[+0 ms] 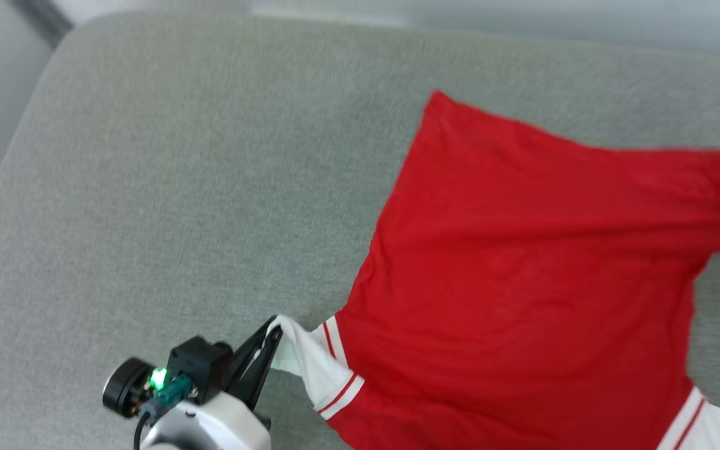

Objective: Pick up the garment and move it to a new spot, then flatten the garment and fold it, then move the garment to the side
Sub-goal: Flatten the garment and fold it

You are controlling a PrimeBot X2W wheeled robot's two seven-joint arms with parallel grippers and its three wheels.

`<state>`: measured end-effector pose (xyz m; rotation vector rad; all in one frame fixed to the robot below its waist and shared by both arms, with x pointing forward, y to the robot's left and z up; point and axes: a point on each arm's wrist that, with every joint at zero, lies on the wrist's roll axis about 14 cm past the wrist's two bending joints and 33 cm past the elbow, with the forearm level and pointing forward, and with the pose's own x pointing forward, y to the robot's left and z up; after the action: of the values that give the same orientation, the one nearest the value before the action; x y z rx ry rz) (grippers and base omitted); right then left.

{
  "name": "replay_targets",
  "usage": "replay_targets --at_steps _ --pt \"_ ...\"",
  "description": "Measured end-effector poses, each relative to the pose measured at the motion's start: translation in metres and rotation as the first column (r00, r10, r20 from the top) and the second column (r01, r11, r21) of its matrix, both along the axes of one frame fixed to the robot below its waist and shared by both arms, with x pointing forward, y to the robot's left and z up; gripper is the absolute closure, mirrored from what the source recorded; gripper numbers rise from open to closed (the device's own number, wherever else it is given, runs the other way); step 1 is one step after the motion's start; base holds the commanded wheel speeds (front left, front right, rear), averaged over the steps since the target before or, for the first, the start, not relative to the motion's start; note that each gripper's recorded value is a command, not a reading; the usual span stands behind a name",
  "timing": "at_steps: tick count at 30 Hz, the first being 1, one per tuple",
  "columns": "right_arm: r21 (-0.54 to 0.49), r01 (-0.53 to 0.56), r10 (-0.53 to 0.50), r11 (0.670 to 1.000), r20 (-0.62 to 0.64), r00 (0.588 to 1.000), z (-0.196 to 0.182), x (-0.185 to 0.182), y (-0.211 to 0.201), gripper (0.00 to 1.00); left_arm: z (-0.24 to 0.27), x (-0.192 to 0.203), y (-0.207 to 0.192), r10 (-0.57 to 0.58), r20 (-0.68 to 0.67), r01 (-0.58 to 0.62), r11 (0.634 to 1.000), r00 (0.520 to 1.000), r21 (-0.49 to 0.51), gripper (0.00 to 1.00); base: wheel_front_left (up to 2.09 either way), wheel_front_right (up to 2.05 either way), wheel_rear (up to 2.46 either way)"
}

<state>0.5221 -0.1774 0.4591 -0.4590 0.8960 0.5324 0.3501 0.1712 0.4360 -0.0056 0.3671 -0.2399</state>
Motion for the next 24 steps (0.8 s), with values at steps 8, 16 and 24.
replay_targets --at_steps 8,16,24 --pt "-0.055 0.073 -0.078 0.996 -0.09 0.993 -0.011 -0.099 -0.076 1.0 0.01 -0.022 -0.005 -0.005 0.018 0.005 1.0 1.0 -0.015 1.0 0.0 0.0 0.0" --pt "-0.066 0.186 -0.197 0.98 -0.343 0.919 -0.075 -0.225 -0.115 1.0 0.013 -0.025 -0.007 -0.021 0.026 0.021 1.0 0.999 -0.007 1.0 0.0 0.0 0.0" --pt "0.052 0.153 -0.142 0.987 -0.171 0.975 -0.048 -0.192 -0.088 0.0 0.007 -0.024 -0.008 -0.023 0.005 0.023 1.0 1.0 -0.007 1.0 0.0 0.0 0.0"
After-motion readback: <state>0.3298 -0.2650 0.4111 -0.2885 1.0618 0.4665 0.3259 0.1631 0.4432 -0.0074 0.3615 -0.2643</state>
